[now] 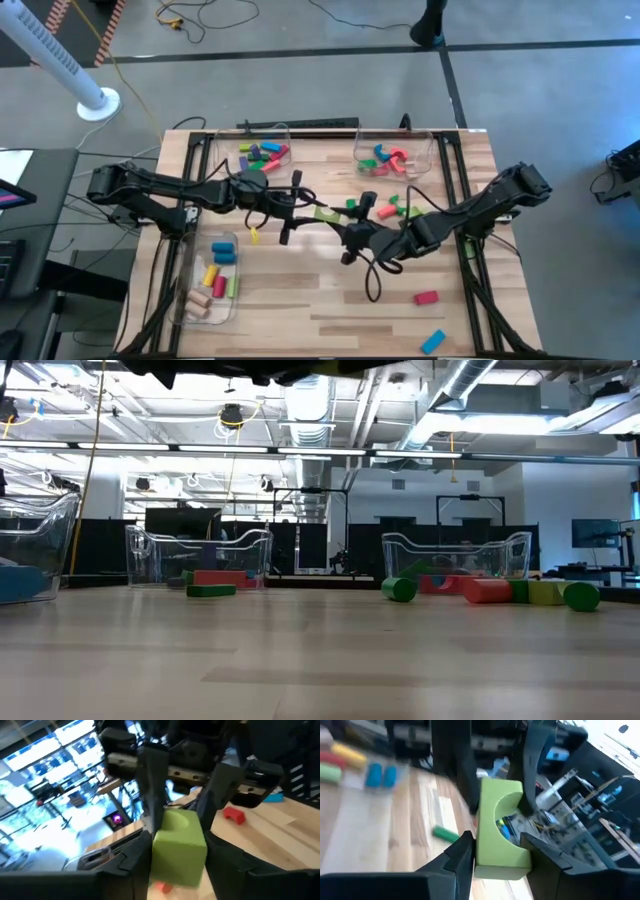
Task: Sort blocks by size
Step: Put the light green arch block into the top right transparent bin
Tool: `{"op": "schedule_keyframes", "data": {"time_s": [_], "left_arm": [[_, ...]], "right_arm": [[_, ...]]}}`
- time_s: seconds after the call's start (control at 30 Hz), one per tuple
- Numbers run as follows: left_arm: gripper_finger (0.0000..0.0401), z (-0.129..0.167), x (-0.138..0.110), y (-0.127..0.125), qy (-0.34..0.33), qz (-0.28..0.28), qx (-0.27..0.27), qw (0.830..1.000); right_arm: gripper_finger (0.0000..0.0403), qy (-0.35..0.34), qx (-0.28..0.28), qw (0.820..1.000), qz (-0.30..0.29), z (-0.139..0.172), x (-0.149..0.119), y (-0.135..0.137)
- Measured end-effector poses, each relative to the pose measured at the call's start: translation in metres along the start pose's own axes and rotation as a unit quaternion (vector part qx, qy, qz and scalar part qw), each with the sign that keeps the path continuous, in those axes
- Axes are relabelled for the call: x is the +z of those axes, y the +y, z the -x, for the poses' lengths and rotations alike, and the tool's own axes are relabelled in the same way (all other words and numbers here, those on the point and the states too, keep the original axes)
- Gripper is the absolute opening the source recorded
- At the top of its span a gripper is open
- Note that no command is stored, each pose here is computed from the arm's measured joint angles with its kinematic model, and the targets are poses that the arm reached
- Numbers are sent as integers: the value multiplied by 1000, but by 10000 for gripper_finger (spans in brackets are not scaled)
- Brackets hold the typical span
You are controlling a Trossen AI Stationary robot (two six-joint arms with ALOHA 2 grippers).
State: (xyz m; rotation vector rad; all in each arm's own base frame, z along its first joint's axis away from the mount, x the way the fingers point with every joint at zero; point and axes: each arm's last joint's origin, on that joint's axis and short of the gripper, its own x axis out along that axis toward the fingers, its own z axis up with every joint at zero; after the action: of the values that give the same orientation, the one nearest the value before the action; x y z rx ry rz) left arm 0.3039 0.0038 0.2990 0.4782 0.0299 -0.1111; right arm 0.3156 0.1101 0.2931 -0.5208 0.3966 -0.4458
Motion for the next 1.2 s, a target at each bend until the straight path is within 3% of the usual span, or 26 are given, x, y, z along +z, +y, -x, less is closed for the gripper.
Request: {"op": "schedule_keyframes", "data": {"time_s": [0.3,0.63,0.9,1.2], "left_arm": [[234,19,15,9,13,-4,53,998],[241,46,9,-2,131,54,-6,990],[240,54,-4,-30,238,91,-85,963],[239,58,7,-62,248,92,-145,954]], "right_arm": [[164,41,-5,999,3,4,-10,-3],[163,127,-38,990,-43,10,-30,-51],[163,233,-65,962,-126,-5,-61,-108],[163,333,-83,920,-187,-27,-101,-164]]}}
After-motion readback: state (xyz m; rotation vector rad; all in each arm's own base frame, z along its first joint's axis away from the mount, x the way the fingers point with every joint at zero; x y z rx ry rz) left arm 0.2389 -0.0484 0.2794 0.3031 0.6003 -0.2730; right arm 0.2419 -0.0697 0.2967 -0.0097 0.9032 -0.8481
